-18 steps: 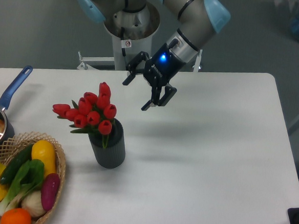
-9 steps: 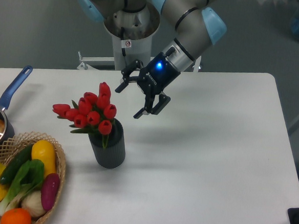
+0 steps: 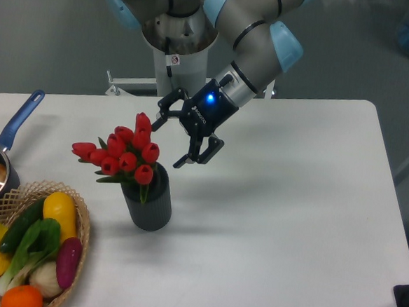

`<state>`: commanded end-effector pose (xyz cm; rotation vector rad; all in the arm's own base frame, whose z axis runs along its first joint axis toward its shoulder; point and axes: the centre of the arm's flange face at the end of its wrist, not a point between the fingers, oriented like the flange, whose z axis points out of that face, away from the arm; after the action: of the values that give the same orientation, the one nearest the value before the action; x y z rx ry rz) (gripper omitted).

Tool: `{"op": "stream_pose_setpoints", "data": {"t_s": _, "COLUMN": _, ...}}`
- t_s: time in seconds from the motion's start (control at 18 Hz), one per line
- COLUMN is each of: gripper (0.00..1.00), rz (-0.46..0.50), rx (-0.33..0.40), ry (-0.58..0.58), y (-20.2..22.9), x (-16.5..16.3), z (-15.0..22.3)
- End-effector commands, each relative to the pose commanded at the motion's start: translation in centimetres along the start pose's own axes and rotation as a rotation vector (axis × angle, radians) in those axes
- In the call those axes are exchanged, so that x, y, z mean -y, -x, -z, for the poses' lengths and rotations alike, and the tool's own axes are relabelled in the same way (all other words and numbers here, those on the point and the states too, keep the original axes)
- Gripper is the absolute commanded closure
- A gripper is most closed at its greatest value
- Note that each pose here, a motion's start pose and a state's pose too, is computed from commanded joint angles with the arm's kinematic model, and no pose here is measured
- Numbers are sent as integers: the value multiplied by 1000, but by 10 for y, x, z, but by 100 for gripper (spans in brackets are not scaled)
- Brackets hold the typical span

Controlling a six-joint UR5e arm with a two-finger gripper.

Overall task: Pick up the flowers from the vase
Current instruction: 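Lower the open gripper around the tulip stems above the vase rim, then close the gripper on the tulip stems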

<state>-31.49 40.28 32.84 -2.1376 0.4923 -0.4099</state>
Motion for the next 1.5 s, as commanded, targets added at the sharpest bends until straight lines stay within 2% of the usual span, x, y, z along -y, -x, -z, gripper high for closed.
{"op": "stream_pose_setpoints", "data": {"t_s": 0.56, "gripper": 0, "rz": -20, "rx": -15, "ry": -32, "y": 3, "x": 6, "z": -18}}
{"op": "stream_pose_setpoints", "data": {"t_s": 0.94, "gripper": 0, "rz": -54, "rx": 6, "ry": -24, "y": 2, "x": 12, "z": -15}}
{"op": "stream_pose_setpoints", "data": {"t_s": 1.17, "gripper": 0, "rz": -41, "rx": 27, "ry": -24, "y": 7, "x": 11, "z": -16}}
{"op": "stream_pose_setpoints", "data": {"t_s": 1.5, "gripper": 0, "rz": -51, "rx": 9, "ry": -22, "y": 10, "x": 10, "z": -30}}
